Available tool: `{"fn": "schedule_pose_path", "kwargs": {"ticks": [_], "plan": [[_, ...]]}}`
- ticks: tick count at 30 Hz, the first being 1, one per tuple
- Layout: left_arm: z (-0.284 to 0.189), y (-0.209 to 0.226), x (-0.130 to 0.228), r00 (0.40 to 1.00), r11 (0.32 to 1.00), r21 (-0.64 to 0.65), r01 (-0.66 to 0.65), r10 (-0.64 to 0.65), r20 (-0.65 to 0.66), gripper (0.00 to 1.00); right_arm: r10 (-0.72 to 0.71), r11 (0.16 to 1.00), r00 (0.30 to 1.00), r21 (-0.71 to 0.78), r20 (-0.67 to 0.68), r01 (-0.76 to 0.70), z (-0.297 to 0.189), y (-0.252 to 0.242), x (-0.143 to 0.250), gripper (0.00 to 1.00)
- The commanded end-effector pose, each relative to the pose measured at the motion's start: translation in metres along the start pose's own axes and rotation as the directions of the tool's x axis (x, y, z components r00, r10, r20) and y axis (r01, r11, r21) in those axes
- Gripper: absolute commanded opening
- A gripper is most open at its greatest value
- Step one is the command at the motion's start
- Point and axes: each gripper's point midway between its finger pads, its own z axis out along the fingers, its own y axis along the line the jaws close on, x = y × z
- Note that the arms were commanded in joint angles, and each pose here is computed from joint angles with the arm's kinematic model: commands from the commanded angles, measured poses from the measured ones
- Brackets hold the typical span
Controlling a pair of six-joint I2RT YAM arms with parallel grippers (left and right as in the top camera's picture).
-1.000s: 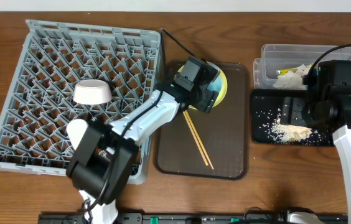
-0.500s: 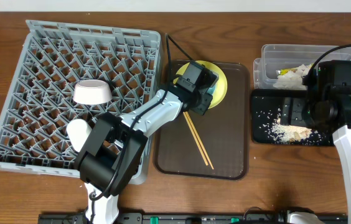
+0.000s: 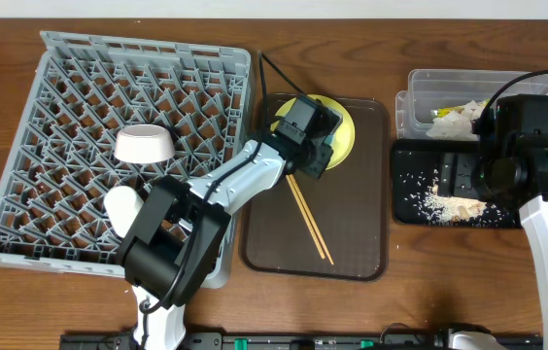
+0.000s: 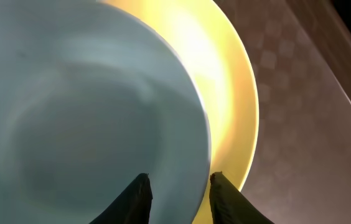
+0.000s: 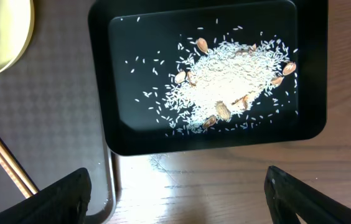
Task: Sort waste into correct bins and load items into the dishwasher
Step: 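Move the left gripper to the yellow plate and grasp the light-blue bowl, then carry the light-blue bowl to the dish rack and set it down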
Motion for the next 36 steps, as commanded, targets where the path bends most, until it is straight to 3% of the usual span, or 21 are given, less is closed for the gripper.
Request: {"fn": "schedule_pose_path", "kwargs": {"ticks": [1, 14, 23, 36], "plan": [[-0.001, 0.001, -0.003, 1.000, 1.000, -0.018, -0.010, 0.010, 0.005, 0.32, 0.021, 1.000, 1.000, 0.001, 0.013, -0.021, -0.004, -0.002, -0.001, 0.87], [0.005, 0.007, 0.006, 1.000, 0.999, -0.046, -0.007, 0.006, -0.024, 0.31, 0.021, 1.000, 1.000, 0.001, 0.009, -0.021, -0.004, -0.003, 0.000, 0.87], [0.003, 0.010, 0.003, 1.000, 0.998, -0.067, -0.008, 0.007, -0.015, 0.07, 0.021, 1.000, 1.000, 0.001, 0.008, -0.021, -0.004, -0.003, 0.000, 0.87], [-0.051, 0.000, -0.039, 0.991, 0.998, -0.056, -0.020, 0.028, 0.130, 0.06, 0.021, 1.000, 1.000, 0.002, 0.008, -0.021, -0.004, -0.003, 0.000, 0.86]]}}
